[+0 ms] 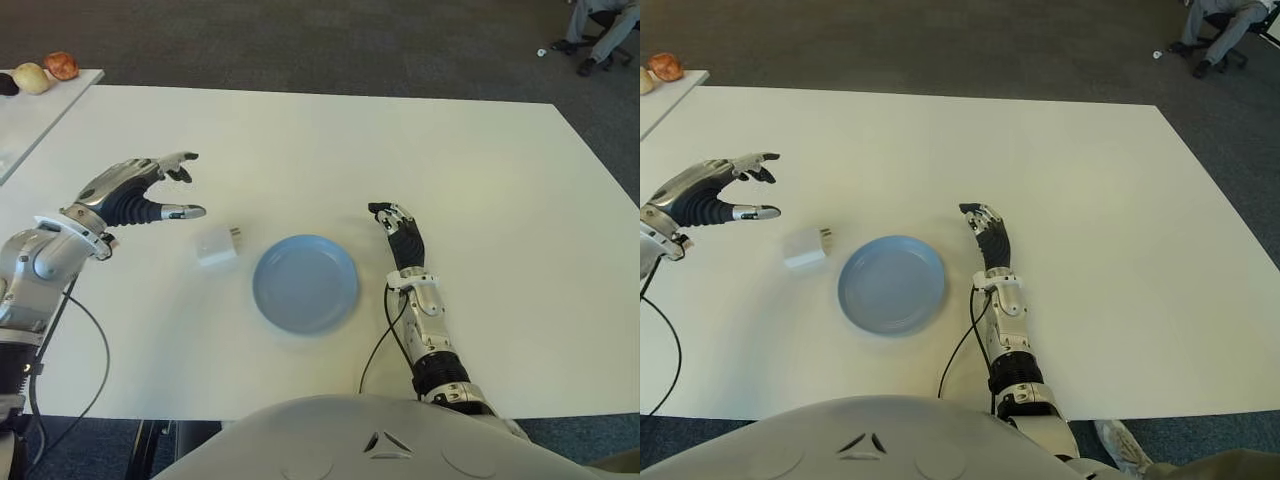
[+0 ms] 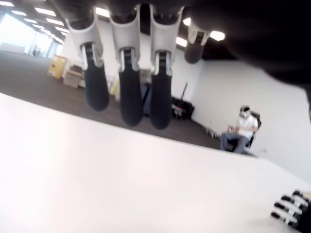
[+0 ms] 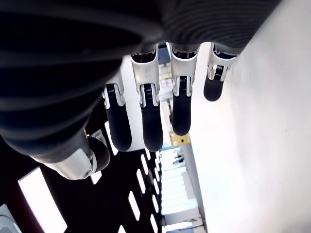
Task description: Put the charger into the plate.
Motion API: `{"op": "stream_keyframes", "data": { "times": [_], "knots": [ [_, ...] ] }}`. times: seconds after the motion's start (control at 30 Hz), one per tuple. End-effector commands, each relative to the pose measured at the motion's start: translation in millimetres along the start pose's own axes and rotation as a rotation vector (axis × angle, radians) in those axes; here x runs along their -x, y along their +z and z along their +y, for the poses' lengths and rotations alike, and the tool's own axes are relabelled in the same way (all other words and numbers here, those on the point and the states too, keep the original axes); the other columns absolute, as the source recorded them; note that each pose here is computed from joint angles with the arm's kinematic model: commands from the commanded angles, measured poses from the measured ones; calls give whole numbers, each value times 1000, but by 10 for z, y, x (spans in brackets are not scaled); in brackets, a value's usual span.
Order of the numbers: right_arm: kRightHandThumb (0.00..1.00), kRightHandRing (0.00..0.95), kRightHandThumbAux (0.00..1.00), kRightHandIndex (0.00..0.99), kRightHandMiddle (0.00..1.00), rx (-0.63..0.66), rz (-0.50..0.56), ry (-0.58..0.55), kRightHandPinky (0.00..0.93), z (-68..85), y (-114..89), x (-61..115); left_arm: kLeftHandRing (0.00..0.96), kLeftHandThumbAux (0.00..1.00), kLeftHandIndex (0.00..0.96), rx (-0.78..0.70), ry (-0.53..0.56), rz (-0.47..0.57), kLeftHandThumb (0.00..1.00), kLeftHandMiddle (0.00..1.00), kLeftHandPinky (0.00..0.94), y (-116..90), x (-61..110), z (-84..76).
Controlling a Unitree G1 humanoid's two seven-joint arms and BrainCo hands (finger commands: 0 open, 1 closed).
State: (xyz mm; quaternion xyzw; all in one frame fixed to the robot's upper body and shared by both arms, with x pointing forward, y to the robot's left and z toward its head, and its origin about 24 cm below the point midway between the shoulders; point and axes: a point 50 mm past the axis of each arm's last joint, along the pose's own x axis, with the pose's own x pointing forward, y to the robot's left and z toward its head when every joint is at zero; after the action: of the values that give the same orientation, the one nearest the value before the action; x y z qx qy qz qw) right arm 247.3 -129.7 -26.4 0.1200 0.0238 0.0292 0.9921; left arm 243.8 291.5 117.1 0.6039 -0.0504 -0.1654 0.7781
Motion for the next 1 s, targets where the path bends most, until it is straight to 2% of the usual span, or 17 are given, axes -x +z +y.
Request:
{"op": "stream_keyframes", "data": {
  "times": [0.03, 0.3, 0.47, 1.0],
  "knots": [
    [0, 236, 601, 357, 341, -76, 181, -47, 104, 53, -376, 243, 0, 214, 0, -30, -52, -49, 290, 0, 0, -77, -36, -179],
    [0, 244, 616, 367, 350, -71, 175, -39, 113, 33, -368, 246, 0, 217, 0, -78, -79, -165, 276, 0, 0, -73, 35, -417],
    [0, 244, 621, 366, 350, -67, 173, -34, 107, 24, -361, 250, 0, 228, 0, -94, -99, -205, 269, 0, 0, -77, 55, -503],
    [0, 245, 628, 372, 351, -57, 165, -23, 89, 17, -345, 255, 0, 256, 0, -102, -131, -245, 262, 0, 0, -53, 40, -599]
  ]
}}
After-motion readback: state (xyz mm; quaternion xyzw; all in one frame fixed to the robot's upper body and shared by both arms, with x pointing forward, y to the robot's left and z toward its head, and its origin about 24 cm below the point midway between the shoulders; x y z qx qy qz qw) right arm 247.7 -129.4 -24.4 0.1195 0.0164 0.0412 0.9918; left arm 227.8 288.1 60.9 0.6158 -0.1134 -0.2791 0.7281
